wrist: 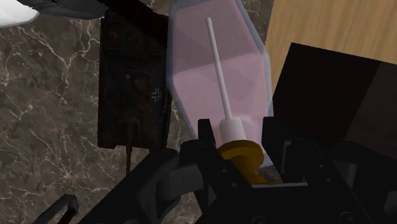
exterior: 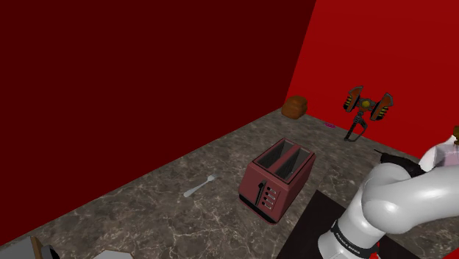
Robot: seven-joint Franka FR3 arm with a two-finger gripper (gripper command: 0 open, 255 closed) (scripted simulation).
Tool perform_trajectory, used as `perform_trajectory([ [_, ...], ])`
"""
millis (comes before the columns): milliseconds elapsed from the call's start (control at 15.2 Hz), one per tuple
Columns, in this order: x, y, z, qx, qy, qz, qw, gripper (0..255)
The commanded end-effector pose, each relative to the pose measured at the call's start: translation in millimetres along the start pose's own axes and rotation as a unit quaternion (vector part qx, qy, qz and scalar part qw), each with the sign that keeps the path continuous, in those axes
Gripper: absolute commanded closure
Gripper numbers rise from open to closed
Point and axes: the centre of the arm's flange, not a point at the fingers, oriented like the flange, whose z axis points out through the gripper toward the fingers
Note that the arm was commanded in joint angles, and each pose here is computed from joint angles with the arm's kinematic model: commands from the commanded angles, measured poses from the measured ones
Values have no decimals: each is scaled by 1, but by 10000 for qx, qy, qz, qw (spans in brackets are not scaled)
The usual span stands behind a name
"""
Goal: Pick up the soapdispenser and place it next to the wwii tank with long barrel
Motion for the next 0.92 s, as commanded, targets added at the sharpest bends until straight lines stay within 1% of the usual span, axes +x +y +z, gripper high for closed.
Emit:
perform_trajectory([
  [0, -23, 12, 6, 3, -6, -5, 10000, 255],
  [660, -141, 65, 33, 3, -6, -5, 10000, 255],
  [858, -146, 67, 45, 3, -6, -5, 10000, 255],
])
